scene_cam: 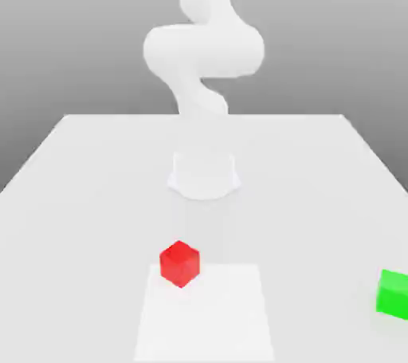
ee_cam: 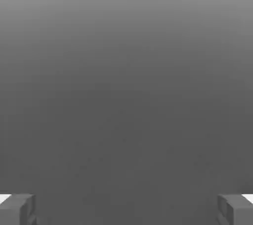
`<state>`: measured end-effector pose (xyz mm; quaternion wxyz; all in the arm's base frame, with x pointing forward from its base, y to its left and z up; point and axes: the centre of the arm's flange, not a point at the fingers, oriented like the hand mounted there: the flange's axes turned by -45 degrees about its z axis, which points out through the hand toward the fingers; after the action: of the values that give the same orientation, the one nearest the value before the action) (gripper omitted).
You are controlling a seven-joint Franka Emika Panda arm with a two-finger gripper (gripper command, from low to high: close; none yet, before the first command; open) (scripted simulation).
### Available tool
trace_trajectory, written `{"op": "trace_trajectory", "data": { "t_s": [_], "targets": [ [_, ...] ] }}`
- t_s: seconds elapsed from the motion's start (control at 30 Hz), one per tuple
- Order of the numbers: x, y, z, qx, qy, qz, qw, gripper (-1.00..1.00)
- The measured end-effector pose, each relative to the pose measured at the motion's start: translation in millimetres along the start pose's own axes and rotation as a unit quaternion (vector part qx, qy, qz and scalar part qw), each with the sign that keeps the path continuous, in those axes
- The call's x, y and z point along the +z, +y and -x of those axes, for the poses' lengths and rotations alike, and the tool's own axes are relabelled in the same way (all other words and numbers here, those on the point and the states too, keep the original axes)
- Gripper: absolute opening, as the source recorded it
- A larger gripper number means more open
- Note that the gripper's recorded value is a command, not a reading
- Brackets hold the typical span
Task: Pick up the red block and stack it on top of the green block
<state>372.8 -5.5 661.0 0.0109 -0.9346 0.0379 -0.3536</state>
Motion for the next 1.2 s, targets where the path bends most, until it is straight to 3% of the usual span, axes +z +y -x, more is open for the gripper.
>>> {"op": "trace_trajectory", "data": {
  "t_s": [0.3,0.6,0.77,0.8,1.2],
  "targets": [
    [195.3,30.9,116.1,0.137,-0.161,0.044,0.976,0.0],
    [316.2,60.1,320.2,0.272,-0.317,0.124,0.9,0.0],
    [350.3,64.2,362.6,0.283,-0.328,0.13,0.892,0.0],
    [355.6,64.1,368.7,0.282,-0.328,0.13,0.892,-1.0],
    [331.6,62.2,345.9,0.282,-0.328,0.13,0.892,-1.0]
  ]
}}
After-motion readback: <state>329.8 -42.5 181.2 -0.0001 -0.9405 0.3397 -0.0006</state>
